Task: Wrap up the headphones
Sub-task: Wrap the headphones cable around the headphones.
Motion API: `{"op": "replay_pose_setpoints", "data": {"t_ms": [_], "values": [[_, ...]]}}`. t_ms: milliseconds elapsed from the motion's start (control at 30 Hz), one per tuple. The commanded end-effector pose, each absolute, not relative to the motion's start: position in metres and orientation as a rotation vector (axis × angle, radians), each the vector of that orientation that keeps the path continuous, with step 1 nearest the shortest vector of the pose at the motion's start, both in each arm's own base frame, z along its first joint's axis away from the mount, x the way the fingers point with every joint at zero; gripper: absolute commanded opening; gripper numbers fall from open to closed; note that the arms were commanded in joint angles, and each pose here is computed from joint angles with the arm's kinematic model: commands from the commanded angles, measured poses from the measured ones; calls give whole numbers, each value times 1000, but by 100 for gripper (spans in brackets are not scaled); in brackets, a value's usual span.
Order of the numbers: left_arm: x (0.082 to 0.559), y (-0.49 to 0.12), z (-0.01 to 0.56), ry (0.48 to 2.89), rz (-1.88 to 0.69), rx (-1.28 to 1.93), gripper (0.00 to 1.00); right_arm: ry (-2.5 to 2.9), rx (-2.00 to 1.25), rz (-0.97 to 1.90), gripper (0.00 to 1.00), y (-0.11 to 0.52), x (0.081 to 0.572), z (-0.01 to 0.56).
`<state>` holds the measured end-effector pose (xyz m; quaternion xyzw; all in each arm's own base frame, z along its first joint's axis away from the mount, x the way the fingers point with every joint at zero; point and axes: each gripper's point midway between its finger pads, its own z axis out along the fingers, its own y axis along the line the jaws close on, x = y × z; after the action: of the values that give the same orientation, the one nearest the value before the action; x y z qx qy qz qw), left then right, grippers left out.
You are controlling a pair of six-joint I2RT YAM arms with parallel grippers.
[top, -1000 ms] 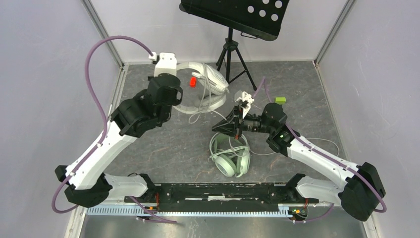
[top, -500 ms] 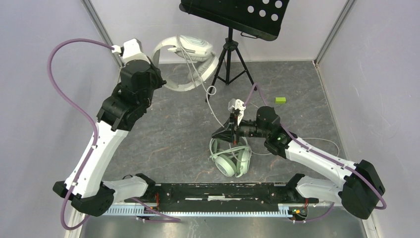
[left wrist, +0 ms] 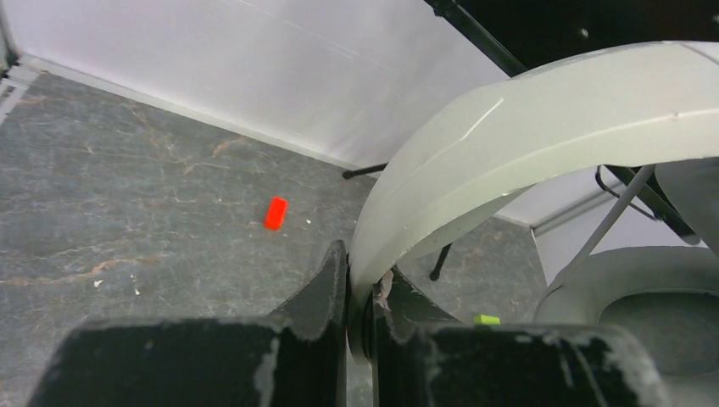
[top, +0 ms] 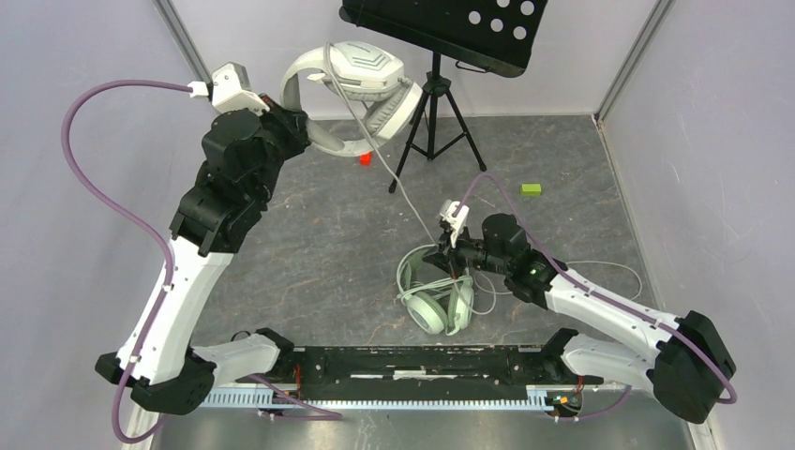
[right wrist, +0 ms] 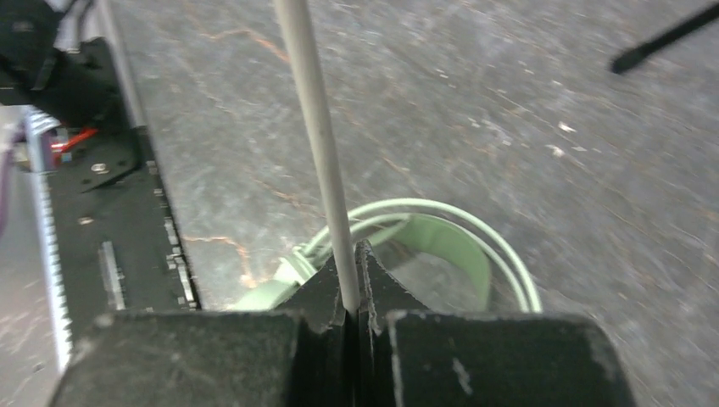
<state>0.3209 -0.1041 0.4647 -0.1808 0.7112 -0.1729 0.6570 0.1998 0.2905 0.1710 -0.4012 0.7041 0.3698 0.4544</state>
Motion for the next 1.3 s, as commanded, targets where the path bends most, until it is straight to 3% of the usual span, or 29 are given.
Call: {"op": "replay_pose_setpoints", "data": {"t_ms": [0, 333, 600, 900, 1267], "values": [[302, -109, 545, 1376, -672, -486, 2, 1837, -907, 644, 0, 257, 227, 147], [282, -133, 556, 1398, -837, -389, 2, 1809, -808, 597, 0, 244, 251, 161], [274, -152, 569, 1328, -1003, -346, 2, 1669, -851, 737, 0, 262, 244, 190], [301, -131, 588, 1186, -896, -441, 2, 1685, -924, 717, 0, 260, 235, 169], [326, -131, 580, 1196, -828, -483, 2, 1643, -930, 735, 0, 259, 229, 177]]}}
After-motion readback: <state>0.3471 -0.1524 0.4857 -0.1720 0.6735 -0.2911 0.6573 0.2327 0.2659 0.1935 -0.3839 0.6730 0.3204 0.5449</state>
